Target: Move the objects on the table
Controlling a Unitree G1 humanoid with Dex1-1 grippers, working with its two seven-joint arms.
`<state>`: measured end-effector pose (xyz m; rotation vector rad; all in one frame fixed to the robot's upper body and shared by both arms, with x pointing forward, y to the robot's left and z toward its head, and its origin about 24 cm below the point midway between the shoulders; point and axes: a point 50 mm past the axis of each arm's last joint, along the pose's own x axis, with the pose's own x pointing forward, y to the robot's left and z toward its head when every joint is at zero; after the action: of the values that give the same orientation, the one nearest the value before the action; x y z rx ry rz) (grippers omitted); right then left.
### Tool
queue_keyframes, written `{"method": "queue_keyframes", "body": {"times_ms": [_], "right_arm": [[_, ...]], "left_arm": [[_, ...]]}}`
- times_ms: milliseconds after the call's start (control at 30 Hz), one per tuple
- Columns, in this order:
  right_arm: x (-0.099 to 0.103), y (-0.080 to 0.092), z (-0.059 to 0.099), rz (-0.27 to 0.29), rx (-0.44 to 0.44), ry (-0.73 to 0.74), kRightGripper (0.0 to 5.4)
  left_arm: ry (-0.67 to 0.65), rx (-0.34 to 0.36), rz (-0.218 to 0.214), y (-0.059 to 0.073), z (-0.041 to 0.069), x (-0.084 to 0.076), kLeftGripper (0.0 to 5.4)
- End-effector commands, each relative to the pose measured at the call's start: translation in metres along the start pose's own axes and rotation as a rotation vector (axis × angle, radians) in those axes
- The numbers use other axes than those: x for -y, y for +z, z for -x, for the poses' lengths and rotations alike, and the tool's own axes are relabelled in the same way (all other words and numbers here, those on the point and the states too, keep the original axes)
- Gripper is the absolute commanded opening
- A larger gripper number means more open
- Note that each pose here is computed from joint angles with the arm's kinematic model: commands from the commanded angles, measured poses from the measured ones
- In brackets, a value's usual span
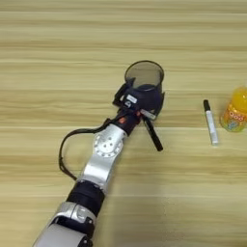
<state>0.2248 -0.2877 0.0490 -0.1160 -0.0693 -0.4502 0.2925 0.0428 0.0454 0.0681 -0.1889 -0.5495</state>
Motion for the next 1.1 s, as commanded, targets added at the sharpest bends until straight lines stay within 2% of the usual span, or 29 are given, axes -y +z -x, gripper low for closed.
{"method": "queue_keyframes", "body": {"times_ms": [33, 233, 400, 767, 1100], "right_arm": [[-0.004, 0.002, 0.003, -0.011, 0.011, 0.0, 5.4], [-0.005, 0.003, 0.006, -0.014, 0.011, -0.003, 5.4], [-0.006, 0.002, 0.006, -0.016, 0.011, -0.006, 5.4], [-0.008, 0.004, 0.007, -0.019, 0.014, -0.011, 5.4], [-0.007, 0.004, 0.008, -0.022, 0.015, -0.017, 5.4]], "left_arm": [[-0.104, -0.009, 0.033, 0.001, -0.013, 0.034, 4.78], [-0.18, -0.021, 0.04, -0.002, -0.012, 0.057, 4.78], [-0.228, -0.057, 0.043, -0.011, -0.006, 0.071, 4.78], [-0.289, -0.107, 0.044, -0.022, -0.007, 0.089, 4.78], [-0.315, -0.128, 0.048, -0.025, -0.012, 0.099, 4.78]]}}
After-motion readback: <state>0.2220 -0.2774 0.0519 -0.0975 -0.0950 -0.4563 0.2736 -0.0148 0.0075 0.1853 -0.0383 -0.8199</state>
